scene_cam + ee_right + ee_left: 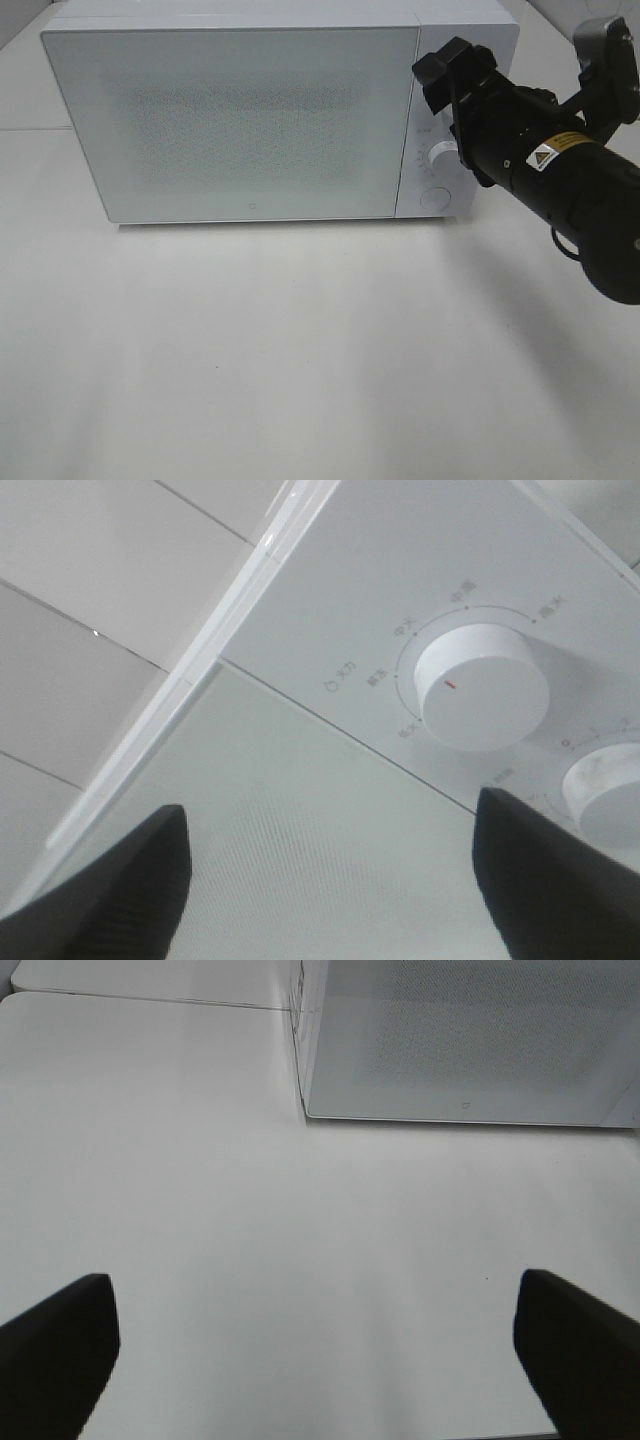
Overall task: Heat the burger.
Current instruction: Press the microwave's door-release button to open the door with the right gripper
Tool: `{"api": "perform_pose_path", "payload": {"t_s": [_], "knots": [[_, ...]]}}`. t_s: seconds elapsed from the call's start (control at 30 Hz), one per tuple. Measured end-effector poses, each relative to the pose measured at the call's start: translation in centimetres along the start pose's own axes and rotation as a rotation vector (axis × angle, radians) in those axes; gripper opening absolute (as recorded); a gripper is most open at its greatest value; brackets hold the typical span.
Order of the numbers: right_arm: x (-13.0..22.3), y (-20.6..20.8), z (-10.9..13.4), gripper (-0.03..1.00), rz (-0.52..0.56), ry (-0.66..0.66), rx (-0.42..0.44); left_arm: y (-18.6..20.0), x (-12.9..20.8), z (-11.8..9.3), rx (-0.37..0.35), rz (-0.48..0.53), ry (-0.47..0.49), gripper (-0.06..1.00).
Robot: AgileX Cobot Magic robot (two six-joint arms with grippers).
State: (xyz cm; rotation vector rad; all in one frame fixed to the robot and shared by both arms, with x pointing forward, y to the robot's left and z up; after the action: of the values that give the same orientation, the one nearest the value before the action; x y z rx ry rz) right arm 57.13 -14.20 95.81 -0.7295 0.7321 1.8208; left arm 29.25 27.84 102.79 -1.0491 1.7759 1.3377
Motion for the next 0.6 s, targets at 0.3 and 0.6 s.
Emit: {"api": "perform_pose_path", "payload": {"t_s": [0.3,0.6], "knots": [[0.0,2.1,0.6,0.76,0.151,0.441,0.026,0.0,0.0,0.0,0.0,0.0,0.0,0.99],[-0.3,3.3,2.7,0.76,0.337,0.719,-0.028,0.0,0.0,0.0,0.0,0.0,0.0,0.99]]}}
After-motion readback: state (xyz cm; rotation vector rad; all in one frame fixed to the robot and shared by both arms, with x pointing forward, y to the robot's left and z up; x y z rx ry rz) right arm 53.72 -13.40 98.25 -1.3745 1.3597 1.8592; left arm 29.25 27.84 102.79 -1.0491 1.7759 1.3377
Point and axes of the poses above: a point on each arm's last joint axis where the gripper is mounted, y pointing back along that axis away from the gripper, z along the wrist's bending axis when the last joint is at zero, x = y × z, the point moved 7 cm from there along -y, pointing out along that axis toward the gripper, and after that the axes turned 9 degrees about y, right-handed, at the moved point
